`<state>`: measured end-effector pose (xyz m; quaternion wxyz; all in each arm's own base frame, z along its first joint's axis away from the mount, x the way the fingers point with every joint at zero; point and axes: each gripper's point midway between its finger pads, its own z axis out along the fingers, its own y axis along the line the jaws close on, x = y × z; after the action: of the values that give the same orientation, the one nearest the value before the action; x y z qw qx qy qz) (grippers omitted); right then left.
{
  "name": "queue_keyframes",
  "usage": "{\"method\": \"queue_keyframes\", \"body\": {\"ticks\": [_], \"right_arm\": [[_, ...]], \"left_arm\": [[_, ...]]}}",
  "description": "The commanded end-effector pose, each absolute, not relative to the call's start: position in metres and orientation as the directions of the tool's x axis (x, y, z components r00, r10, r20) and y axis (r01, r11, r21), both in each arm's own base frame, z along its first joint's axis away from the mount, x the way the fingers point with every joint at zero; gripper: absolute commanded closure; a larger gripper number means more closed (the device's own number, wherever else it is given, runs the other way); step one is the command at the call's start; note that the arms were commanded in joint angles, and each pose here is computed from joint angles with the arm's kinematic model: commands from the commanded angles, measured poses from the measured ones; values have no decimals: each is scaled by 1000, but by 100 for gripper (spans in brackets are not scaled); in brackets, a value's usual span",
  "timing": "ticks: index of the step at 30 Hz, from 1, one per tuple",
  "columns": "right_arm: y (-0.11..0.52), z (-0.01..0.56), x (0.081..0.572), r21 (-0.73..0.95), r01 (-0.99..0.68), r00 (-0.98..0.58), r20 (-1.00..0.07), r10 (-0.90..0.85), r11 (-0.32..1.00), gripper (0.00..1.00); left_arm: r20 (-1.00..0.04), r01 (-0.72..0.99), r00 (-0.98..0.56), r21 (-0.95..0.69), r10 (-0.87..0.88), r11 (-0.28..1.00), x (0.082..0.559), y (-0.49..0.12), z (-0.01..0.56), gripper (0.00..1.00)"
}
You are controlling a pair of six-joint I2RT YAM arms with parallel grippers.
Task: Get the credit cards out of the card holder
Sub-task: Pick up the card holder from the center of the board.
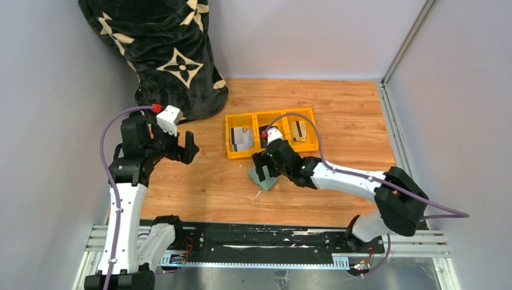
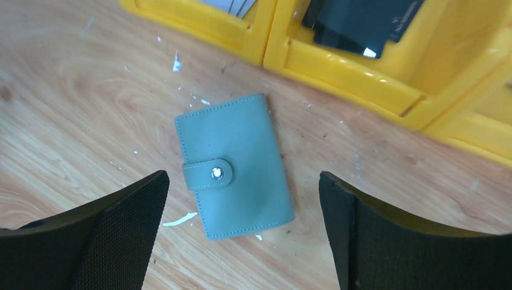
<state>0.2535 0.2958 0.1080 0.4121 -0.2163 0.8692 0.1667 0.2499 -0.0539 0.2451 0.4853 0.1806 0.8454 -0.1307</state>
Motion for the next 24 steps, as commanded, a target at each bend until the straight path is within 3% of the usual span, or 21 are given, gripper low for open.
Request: {"method": "queue_keyframes", "body": {"ticks": [1, 11, 24], "right_arm": [[308, 85, 250, 110, -578, -575, -759, -307, 809, 2], [320, 47, 277, 100, -602, -607, -703, -372, 792, 2], [323, 42, 250, 187, -629, -646, -665, -374, 755, 2]], "left_arm": [[-876, 430, -452, -47, 170, 902, 245, -55, 258, 0], [-892, 453, -414, -27, 184, 891, 234, -58, 271, 0], [-910, 476, -373, -21, 181, 879, 232, -63, 287, 0]]}}
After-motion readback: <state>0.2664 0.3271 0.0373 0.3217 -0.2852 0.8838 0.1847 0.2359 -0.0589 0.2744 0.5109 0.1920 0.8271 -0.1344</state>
